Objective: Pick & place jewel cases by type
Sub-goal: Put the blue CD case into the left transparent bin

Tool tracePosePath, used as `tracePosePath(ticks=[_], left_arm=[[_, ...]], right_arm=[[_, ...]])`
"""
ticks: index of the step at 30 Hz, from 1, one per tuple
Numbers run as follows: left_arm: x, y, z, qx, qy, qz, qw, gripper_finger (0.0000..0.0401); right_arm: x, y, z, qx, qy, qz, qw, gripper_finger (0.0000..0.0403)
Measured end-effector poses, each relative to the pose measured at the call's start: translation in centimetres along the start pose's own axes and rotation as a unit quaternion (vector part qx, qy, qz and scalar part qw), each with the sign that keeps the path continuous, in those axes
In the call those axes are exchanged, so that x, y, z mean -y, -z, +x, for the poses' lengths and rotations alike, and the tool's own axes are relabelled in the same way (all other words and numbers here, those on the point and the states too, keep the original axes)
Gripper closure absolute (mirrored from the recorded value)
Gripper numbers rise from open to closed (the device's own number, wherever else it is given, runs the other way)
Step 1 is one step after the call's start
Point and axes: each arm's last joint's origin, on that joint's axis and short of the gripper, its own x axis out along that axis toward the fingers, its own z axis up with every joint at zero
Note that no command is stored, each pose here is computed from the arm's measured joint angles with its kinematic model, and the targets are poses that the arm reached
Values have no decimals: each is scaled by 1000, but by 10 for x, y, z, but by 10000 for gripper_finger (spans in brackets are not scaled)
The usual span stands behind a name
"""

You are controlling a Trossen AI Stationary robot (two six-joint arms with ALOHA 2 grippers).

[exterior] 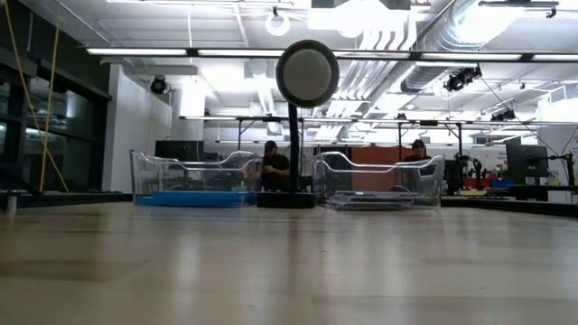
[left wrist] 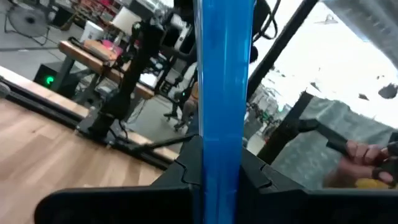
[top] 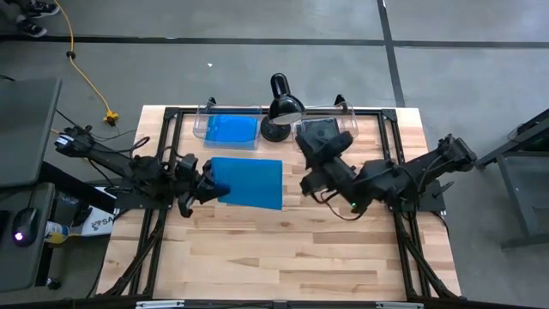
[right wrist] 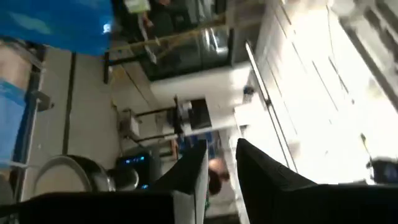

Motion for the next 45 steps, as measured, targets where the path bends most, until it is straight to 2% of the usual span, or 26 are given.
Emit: tracePosePath(ticks=[3,6,8,10,12,15,22,26,30,32,35,40,45], left_arm=[[0,-2,0,11,-7,-2,1000,375],[-1,-1,0,15,-25,16,999,375],[-2,-2,0,20,-37,34,999,375],[-3,-2,0,26,-51,53,997,375],[-4,-3,-1,34,-67,70,995,375],[-5,-4,-1,49,-97,88,990,375],[-5,-17,-12,93,-138,99,981,375],[-3,-26,-22,114,-140,111,977,375],[-1,-36,-33,134,-131,119,975,375],[0,-40,-38,140,-124,127,974,375],[2,-44,-44,147,-112,140,973,375],[3,-50,-51,159,-109,158,968,375],[7,-60,-55,155,-129,182,962,375]], right_arm=[[9,7,-1,-33,13,46,998,334],[31,23,-6,-72,27,148,986,334],[42,32,-9,-93,37,233,967,334],[47,39,-11,-119,48,314,941,334],[46,42,-12,-145,58,368,916,334],[43,45,-14,-179,70,401,895,334],[24,34,-29,-152,54,429,889,334],[12,33,-38,-133,45,475,869,334],[-5,32,-45,-87,-24,534,841,334],[-15,33,-47,-74,-85,566,816,336],[-31,37,-44,-92,-173,595,779,345],[-59,36,-45,-146,-279,573,757,367],[-88,22,-44,-176,-344,548,742,397]])
